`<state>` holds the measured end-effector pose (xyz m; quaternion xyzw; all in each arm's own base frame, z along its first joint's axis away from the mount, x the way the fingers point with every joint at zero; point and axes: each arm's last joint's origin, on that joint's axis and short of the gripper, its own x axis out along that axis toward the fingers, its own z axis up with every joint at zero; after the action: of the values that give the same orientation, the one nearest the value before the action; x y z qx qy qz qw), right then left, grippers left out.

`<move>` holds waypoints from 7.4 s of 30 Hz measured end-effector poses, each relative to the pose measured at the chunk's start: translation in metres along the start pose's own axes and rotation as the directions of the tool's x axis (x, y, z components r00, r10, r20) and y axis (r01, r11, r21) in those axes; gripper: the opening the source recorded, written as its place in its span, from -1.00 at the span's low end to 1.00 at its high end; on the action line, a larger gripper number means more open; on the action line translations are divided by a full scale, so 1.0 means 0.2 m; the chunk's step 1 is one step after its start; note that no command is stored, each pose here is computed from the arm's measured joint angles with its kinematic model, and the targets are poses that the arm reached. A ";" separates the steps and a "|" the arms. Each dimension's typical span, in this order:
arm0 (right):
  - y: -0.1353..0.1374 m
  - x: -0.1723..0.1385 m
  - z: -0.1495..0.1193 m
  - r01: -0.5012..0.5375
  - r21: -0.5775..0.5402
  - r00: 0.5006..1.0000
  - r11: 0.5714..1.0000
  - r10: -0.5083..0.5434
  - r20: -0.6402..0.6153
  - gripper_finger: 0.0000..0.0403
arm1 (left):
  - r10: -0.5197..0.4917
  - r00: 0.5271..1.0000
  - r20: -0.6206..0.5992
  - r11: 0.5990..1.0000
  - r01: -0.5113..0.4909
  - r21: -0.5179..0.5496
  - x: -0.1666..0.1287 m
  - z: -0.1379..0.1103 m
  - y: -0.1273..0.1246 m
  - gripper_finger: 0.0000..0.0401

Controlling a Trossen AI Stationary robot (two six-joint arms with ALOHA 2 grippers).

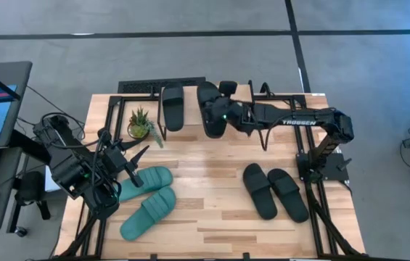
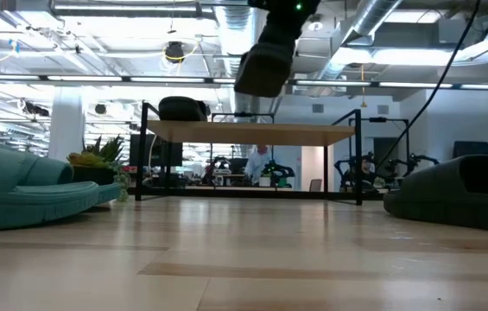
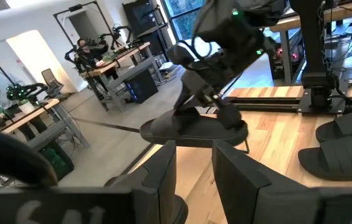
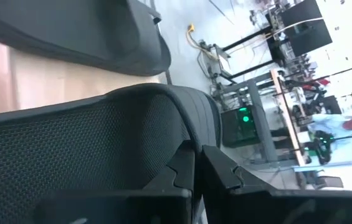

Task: Pick and place slides into the shelf
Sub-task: Put the black slide on the shelf, then put the blue slide under the shelf

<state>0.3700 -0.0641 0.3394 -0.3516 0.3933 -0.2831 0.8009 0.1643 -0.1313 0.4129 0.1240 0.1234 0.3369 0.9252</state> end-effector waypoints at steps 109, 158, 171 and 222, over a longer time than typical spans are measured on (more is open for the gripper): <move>0.10 0.56 0.07 -0.099 0.239 0.993 0.966 0.111 -0.037 -1.00 | 0.092 0.995 0.030 0.993 -0.089 -0.080 0.06 0.01 0.02 -0.53; 0.16 0.50 0.13 -0.211 0.226 0.977 0.951 0.205 0.051 -0.49 | 0.067 0.998 -0.007 0.994 -0.067 -0.086 0.06 0.01 0.02 -0.53; 0.20 0.41 0.18 -0.197 0.187 0.980 0.962 0.188 0.066 -0.12 | 0.066 0.998 -0.007 0.994 -0.067 -0.084 0.06 0.01 0.02 -0.53; -0.02 -0.86 -0.11 -0.582 0.051 0.809 0.812 0.584 -0.070 -0.27 | 0.057 0.998 -0.023 0.997 -0.058 -0.047 0.06 0.00 0.01 -0.53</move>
<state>0.2603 0.0524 0.4064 -0.1914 0.5110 -0.0433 0.8369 0.1729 -0.1215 0.4123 0.1018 0.1215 0.3674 0.9164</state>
